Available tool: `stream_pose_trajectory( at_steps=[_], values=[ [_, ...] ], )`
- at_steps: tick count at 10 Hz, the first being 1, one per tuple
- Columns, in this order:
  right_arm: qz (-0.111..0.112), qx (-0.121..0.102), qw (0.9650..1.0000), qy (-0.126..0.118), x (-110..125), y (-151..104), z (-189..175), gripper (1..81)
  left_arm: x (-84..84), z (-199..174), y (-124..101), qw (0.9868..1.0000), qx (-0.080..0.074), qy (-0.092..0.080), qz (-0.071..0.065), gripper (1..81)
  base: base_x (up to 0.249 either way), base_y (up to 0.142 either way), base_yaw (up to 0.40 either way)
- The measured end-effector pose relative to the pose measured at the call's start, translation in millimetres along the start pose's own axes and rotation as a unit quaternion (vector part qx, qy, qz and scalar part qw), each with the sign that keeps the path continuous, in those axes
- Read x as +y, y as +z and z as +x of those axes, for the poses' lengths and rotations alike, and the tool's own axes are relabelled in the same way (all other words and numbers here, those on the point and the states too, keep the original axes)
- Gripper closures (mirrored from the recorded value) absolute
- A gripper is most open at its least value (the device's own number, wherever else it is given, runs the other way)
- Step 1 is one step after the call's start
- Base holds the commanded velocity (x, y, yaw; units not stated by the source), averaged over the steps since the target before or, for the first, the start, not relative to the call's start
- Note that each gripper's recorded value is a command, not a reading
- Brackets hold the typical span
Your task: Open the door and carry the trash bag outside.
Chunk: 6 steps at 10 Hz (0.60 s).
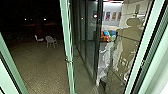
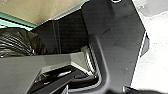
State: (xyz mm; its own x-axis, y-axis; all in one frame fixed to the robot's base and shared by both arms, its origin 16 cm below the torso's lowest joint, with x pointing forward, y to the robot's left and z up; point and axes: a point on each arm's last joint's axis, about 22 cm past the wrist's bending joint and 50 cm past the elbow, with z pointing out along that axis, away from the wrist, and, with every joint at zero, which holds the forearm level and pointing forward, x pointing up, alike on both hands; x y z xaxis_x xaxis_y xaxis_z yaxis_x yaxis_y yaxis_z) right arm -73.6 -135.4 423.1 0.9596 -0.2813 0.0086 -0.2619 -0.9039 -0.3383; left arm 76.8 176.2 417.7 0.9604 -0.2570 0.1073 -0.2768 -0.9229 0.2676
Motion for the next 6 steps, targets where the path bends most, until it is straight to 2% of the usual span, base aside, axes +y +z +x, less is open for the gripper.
stream_pose_trajectory(
  at_steps=[6],
  values=[
    [0.0,0.001,1.0,0.0,-0.7,0.3,0.1,1.0,2.5,-0.2,0.5,1.0,0.0,0.0,-0.001,81.1,0.1,0.0,0.0]
  ],
)
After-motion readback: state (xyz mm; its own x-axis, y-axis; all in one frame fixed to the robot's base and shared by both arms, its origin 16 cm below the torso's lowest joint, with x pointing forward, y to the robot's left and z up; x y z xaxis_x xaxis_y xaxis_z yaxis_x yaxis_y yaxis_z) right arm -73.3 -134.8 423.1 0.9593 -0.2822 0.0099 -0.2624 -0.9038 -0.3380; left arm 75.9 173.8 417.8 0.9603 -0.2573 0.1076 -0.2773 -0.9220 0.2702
